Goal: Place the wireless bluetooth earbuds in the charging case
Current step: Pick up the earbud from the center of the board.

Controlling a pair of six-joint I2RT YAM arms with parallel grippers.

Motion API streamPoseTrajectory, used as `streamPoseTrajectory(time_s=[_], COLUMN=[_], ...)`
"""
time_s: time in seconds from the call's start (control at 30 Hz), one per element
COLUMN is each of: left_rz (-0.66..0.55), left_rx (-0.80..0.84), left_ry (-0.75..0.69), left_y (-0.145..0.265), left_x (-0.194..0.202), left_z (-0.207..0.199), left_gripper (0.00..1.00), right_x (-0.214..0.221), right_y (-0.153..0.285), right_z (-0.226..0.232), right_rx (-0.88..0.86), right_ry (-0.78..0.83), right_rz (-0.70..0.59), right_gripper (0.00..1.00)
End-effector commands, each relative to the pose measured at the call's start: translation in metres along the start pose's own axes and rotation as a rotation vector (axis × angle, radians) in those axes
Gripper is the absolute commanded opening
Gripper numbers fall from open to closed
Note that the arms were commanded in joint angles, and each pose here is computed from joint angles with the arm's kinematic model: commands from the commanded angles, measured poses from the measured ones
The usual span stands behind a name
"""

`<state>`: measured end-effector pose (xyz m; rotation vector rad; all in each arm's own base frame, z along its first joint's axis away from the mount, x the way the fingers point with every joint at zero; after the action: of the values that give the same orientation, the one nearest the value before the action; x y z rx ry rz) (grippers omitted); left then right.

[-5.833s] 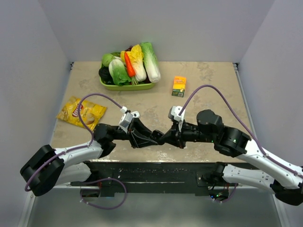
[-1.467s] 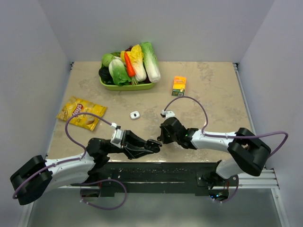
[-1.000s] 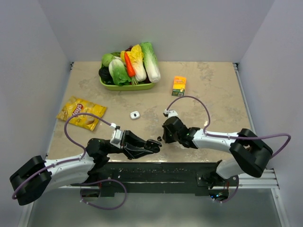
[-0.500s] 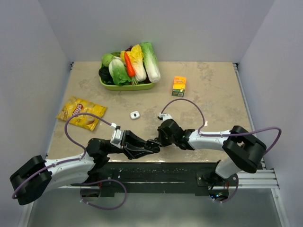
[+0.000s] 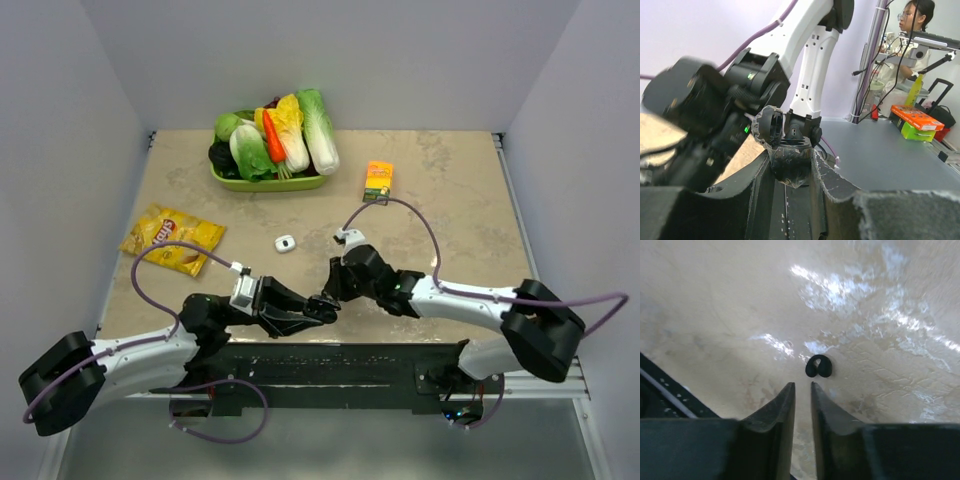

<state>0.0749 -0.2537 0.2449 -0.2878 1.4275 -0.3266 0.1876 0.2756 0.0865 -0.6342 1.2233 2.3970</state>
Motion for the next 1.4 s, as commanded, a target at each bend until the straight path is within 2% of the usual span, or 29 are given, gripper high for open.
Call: streamPoseTrajectory(time_s=[0.0, 0.1, 0.23, 0.63, 0.73, 0.77, 0.83, 0.97, 1.37], left_rz=[-0.319, -0.318, -0.319, -0.311, -0.310, -0.311, -0.310, -0.310, -0.313], left_rx=[0.039, 0.037, 0.036, 0.026, 0.028, 0.030, 0.033, 0.033, 0.038], left_ry=[-0.282, -0.281, -0.276, -0.280, -0.277, -0.275, -0.274, -0.276, -0.265], left_y=[0.001, 0.001, 0.001, 0.003, 0.003, 0.003, 0.002, 0.003, 0.002], left_x=[-0.070, -0.069, -0.069, -0.066, -0.065, -0.065, -0.064, -0.064, -0.063], left_z=[-0.011, -0.011, -0.011, -0.011, -0.011, -0.011, -0.011, -0.012, -0.012], left_gripper=[0.00, 0.00, 0.00, 0.00, 0.00, 0.00, 0.00, 0.00, 0.00], right_x=[-0.034, -0.044, -0.039, -0.028, -0.022, -0.021, -0.017, -0.006, 0.026], right_y=[0.021, 0.016, -0.009, -0.037, -0.042, -0.044, -0.044, -0.037, -0.011], right_z=[0.007, -0.002, -0.015, -0.010, -0.013, -0.014, -0.015, -0.022, -0.014], right_rx=[-0.004, 0.038, 0.103, 0.054, 0.057, 0.060, 0.059, 0.056, -0.005], right_ry=[0.053, 0.080, 0.113, 0.111, 0.108, 0.106, 0.107, 0.089, 0.070], right_rz=[-0.127, -0.137, -0.056, 0.007, 0.031, 0.039, 0.055, 0.074, 0.113], right_gripper=[0.33, 0.36, 0.36, 0.37, 0.34, 0.29, 0.24, 0.22, 0.27])
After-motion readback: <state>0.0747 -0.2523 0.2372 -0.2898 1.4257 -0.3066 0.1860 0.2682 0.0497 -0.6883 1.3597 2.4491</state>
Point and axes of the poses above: each gripper's point midway between its finger pads, its own y axis back along the fingers, its own z axis along the line the jaws close on, x = y × z, the point moved 4 cm from there along y, back along the fingers, and after that the axes turned 15 degrees about -y, right-handed, at the moved point
